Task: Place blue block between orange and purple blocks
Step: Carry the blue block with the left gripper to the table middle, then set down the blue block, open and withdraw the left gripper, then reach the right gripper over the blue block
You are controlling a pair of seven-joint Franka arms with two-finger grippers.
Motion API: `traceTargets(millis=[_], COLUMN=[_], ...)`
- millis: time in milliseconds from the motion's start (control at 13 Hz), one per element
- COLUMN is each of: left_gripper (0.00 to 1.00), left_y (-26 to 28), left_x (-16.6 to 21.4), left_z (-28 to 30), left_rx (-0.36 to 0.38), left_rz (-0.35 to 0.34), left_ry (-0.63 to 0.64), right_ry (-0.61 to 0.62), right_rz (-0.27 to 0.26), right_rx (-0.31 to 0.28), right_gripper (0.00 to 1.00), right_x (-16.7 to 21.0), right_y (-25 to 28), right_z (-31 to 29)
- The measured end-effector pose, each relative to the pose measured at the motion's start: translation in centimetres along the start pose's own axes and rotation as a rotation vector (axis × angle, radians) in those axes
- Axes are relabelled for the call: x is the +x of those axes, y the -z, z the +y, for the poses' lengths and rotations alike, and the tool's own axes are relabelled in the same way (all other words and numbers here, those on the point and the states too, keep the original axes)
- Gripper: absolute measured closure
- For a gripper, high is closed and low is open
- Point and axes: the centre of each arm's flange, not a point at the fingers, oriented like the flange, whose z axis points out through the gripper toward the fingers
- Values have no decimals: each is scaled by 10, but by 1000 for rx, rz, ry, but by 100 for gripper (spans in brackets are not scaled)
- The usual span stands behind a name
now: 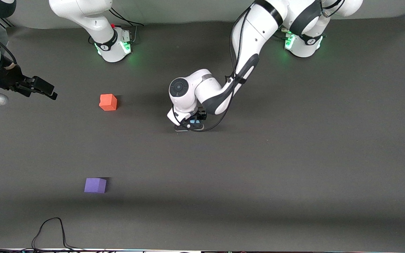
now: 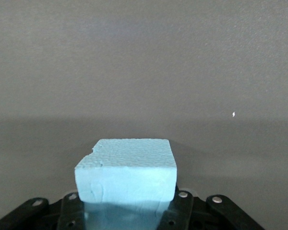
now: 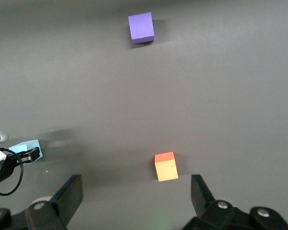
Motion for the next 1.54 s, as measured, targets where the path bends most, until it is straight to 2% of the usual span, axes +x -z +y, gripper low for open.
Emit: traceTargets(millis=[77, 154, 385, 538, 692, 923, 1154, 1308, 1538], left_gripper=[44, 37, 2, 0, 0, 0, 0, 0, 0], left_y=[-1, 0, 9, 42, 110, 214, 251, 270, 307], left_x=[0, 1, 10, 38, 80, 150, 206, 223, 218], left_z=[0, 1, -2, -21, -64, -178, -328, -421, -543], left_rx=[-2, -3, -7, 8, -35, -109, -144, -153, -166], left_rz=[1, 3, 15, -4, -57, -106, -184, -205, -218], left_ry=[0, 0, 12, 52, 86, 132, 133, 109, 53], right_ry=[2, 3, 10, 34, 47, 63, 168, 224, 361], right_rz=[0, 0, 0, 1, 5, 5, -5, -29, -97], right_rx=[0, -1, -1, -2, -1, -4, -18, -21, 5], right_gripper=[0, 0, 0, 0, 0, 0, 0, 0, 0], right_x=[0, 0, -1, -1, -1, 0, 1, -1, -18], right_y=[0, 0, 0, 0, 2, 6, 3, -8, -42], right_z=[-1, -2, -4, -4, -3, -7, -24, -48, -130])
